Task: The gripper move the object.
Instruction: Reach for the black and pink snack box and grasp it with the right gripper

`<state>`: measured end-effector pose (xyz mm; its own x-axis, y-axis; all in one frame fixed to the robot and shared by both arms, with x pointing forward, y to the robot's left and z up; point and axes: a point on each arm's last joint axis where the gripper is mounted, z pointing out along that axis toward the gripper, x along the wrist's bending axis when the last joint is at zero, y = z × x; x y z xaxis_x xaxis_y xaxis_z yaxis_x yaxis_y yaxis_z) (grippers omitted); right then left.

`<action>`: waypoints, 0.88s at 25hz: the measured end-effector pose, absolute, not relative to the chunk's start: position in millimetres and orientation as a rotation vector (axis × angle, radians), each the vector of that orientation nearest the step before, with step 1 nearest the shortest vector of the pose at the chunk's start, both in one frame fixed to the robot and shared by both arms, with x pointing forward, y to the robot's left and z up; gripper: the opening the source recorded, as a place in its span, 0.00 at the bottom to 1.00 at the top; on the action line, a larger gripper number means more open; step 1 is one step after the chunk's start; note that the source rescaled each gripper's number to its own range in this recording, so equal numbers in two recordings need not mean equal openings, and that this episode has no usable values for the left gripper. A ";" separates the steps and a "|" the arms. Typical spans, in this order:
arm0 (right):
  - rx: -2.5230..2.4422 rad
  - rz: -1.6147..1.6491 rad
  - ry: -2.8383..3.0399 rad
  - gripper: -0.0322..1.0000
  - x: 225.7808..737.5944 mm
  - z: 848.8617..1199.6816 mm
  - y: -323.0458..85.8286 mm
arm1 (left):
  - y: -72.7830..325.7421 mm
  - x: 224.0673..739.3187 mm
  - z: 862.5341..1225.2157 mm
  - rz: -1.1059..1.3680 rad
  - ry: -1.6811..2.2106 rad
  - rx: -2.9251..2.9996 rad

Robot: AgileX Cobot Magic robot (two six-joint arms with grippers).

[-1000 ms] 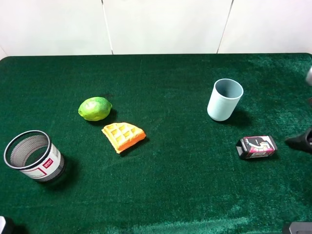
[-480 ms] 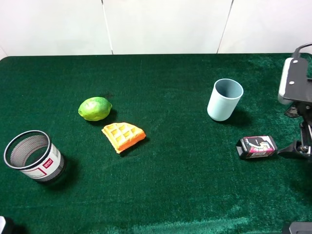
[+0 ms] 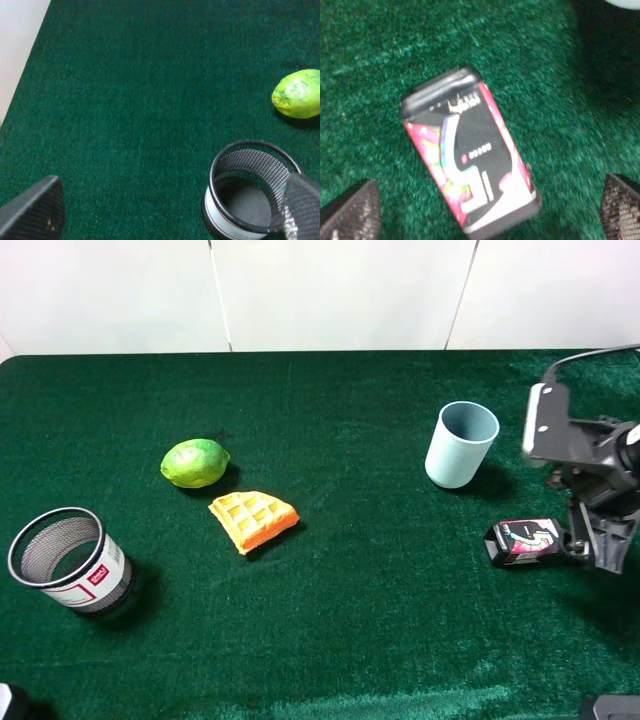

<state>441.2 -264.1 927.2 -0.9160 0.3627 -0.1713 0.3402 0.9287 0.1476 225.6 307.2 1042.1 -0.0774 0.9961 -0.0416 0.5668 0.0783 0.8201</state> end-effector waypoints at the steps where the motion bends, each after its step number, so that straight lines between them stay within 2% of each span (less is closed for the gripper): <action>1: 0.523 0.164 2.903 0.93 442.7 922.6 -262.4 | 307.2 225.6 1042.1 0.857 1.720 1.557; 12: 0.505 0.125 2.967 0.91 453.4 886.4 -256.2 | 307.2 225.6 1042.1 0.857 1.720 1.557; 22: 0.516 0.110 2.996 0.91 454.5 875.5 -256.0 | 307.2 225.6 1042.1 0.857 1.720 1.557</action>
